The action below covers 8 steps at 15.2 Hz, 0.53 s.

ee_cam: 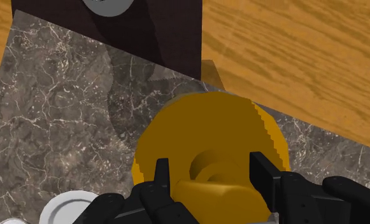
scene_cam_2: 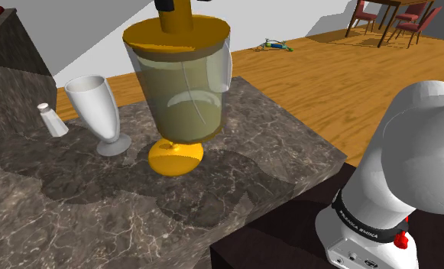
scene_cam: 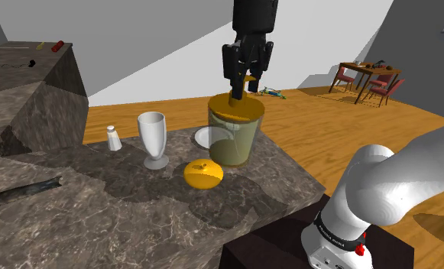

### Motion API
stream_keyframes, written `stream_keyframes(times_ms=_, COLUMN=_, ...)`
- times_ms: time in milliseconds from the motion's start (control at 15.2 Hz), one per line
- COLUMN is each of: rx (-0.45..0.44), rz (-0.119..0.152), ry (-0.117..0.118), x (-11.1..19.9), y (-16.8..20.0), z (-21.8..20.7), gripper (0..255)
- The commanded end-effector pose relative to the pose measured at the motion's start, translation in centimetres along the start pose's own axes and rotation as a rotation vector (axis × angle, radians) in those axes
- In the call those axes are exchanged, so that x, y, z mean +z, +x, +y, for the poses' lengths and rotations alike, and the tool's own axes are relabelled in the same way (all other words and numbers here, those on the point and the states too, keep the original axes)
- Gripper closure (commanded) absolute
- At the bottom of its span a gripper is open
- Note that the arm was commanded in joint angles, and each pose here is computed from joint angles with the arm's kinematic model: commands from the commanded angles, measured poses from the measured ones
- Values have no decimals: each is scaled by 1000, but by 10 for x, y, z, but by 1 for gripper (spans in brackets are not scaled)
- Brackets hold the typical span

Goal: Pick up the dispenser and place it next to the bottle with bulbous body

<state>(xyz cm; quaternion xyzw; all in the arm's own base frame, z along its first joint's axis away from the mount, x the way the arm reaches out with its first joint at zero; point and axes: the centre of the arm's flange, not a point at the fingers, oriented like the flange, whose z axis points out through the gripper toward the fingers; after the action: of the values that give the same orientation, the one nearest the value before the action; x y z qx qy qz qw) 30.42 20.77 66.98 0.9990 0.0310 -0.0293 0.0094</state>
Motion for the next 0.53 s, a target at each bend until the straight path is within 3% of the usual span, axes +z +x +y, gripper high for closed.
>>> stream_keyframes(times_ms=0, rx=0, rz=0, ry=0, x=-11, y=0, z=0, gripper=255)
stream_keyframes(times_ms=462, rx=0, rz=0, ry=0, x=-48, y=-3, z=1, gripper=255)
